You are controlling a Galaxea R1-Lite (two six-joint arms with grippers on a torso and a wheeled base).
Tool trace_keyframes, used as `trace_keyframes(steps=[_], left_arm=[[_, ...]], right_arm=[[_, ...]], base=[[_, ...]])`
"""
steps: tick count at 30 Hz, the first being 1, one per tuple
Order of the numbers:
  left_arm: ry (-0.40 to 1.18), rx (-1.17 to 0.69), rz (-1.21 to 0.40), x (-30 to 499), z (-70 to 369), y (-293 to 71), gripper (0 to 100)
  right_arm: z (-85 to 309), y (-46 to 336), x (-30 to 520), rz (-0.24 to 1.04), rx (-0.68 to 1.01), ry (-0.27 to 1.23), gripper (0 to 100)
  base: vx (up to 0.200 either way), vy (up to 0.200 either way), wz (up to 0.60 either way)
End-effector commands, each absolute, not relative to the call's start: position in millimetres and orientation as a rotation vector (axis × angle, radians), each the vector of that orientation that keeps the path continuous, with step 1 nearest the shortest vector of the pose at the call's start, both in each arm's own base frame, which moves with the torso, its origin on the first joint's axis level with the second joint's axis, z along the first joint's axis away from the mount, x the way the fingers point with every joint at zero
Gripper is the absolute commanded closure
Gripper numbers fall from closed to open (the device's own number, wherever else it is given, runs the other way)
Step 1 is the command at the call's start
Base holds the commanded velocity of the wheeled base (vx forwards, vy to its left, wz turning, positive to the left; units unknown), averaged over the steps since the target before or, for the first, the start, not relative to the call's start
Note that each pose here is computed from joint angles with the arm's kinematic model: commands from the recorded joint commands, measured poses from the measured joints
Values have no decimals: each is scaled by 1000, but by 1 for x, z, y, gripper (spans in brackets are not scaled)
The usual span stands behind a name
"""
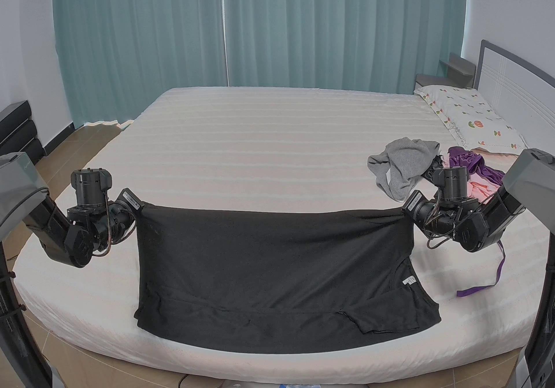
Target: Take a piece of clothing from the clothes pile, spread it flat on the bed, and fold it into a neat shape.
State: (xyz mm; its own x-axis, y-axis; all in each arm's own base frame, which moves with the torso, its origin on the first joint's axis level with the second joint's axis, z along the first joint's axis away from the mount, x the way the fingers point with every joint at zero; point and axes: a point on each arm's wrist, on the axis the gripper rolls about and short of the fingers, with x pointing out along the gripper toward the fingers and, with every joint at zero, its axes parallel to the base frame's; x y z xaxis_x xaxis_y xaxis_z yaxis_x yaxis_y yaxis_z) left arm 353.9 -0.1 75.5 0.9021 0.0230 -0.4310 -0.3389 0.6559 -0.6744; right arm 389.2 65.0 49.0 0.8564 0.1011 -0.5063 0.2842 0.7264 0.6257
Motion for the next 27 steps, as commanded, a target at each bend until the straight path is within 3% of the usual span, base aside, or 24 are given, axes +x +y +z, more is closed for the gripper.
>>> trace_keyframes(steps=[1, 16, 27], left_arm=[[426, -836, 224, 359, 65, 1, 100], [446, -846, 241, 367, 53, 8, 100], [517, -805, 263, 348, 44, 8, 100]], right_arm=[[46, 67, 389, -104, 757, 555, 100], [44, 65, 391, -107, 766, 558, 100], [41, 60, 352, -124, 732, 681, 100]], base=[[0, 0, 0], [0, 0, 0], [0, 0, 0]])
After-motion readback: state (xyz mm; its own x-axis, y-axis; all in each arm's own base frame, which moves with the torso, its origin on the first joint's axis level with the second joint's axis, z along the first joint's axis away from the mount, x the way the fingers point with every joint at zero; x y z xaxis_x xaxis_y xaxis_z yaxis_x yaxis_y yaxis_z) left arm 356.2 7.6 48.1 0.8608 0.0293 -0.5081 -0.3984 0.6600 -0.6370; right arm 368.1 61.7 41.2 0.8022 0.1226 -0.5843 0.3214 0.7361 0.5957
